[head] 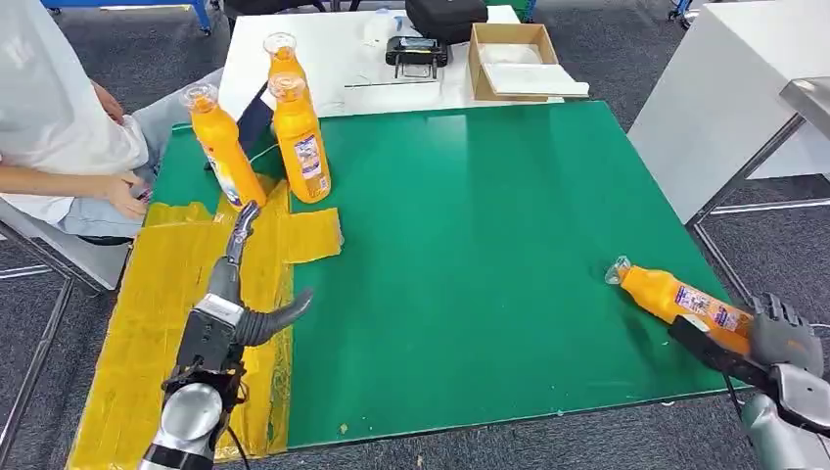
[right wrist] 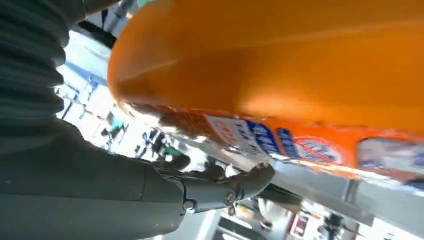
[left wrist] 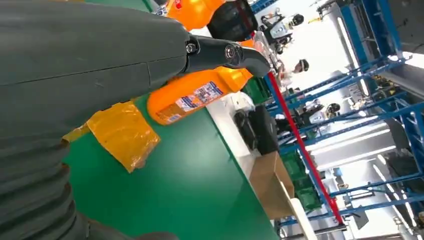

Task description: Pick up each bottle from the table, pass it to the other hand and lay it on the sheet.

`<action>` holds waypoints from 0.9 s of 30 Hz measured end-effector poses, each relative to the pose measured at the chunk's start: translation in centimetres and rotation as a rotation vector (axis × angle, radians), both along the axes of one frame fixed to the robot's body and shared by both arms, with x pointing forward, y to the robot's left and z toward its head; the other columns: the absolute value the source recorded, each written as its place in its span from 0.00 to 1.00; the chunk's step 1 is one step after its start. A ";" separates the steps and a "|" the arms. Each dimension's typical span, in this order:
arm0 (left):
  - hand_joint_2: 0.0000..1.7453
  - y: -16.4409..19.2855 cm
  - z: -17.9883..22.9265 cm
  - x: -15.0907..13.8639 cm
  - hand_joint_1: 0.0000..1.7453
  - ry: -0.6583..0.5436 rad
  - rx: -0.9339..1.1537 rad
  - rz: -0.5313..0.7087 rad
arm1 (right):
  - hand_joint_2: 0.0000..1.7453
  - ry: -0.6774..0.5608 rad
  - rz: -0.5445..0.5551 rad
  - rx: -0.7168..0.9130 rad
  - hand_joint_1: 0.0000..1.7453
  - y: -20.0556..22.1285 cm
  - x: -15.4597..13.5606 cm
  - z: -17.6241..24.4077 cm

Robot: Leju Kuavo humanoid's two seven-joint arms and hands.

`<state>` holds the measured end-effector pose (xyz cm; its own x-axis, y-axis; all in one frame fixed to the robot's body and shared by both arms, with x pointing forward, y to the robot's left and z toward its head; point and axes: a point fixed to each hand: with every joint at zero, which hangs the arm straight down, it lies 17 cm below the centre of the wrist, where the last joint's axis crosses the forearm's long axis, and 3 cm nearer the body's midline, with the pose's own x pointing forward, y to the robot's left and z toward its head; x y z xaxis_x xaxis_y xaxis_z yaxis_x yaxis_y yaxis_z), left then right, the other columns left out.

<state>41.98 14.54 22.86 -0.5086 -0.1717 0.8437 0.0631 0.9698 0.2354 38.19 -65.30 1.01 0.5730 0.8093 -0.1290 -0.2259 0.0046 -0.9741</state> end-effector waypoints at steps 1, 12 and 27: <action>1.00 -0.1 0.0 0.0 0.00 0.001 0.001 -0.002 | 1.00 0.001 -0.002 0.001 0.00 -0.1 0.0 0.0; 1.00 -0.4 -0.1 0.1 0.00 0.006 -0.003 -0.012 | 1.00 0.013 -0.025 0.038 0.00 -0.6 -0.2 -0.6; 1.00 -0.9 -0.4 0.4 0.00 0.016 -0.015 -0.028 | 1.00 0.054 -0.057 0.276 0.92 0.1 -1.3 -4.3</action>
<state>42.42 13.66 22.42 -0.4997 -0.1449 0.8540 0.0937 0.9711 0.2196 36.91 -65.16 -3.26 0.6169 0.7847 0.0605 -0.2690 0.2824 -0.9208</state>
